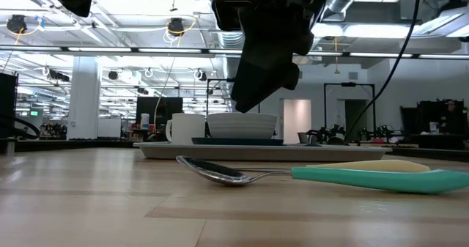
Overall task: Set up tray
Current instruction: Put the blue spoon on the dark blue napkin to the left of the orange fork
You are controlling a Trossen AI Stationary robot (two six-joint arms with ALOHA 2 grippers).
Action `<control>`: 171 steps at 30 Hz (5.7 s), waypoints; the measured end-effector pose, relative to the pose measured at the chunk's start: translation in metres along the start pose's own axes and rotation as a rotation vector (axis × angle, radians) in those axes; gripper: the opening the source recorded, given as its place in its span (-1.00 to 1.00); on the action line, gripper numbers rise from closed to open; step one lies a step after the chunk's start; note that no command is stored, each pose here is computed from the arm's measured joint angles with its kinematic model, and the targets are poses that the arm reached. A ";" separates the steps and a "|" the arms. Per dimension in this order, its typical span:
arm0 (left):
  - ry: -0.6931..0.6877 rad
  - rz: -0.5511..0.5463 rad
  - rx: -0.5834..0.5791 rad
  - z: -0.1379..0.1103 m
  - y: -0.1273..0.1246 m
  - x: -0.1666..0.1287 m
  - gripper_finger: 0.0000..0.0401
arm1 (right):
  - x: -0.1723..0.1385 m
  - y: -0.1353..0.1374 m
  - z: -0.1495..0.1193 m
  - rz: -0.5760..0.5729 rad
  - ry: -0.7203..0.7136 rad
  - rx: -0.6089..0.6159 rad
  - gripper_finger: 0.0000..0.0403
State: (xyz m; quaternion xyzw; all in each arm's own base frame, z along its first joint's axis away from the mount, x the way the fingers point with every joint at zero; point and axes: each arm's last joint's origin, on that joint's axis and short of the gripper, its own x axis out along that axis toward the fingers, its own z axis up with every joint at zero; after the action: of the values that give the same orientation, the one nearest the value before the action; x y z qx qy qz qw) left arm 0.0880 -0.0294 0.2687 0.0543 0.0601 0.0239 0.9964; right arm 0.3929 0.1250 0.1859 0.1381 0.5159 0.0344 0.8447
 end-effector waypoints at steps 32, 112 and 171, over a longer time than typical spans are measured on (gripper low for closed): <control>0.006 0.001 0.003 -0.001 0.000 0.000 -0.52 | 0.000 0.000 0.000 0.002 0.004 -0.008 -0.47; 0.028 0.000 -0.010 -0.003 0.000 0.000 -0.52 | 0.004 -0.014 -0.027 -0.149 0.273 0.090 -0.47; 0.043 0.000 -0.020 -0.005 0.000 0.000 -0.52 | 0.042 0.029 -0.030 0.007 0.072 0.022 -0.47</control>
State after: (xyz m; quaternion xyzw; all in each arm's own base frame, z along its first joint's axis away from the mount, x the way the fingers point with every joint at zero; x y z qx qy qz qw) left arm 0.0873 -0.0290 0.2640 0.0437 0.0813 0.0259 0.9954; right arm 0.3884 0.1671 0.1450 0.1480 0.5460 0.0367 0.8238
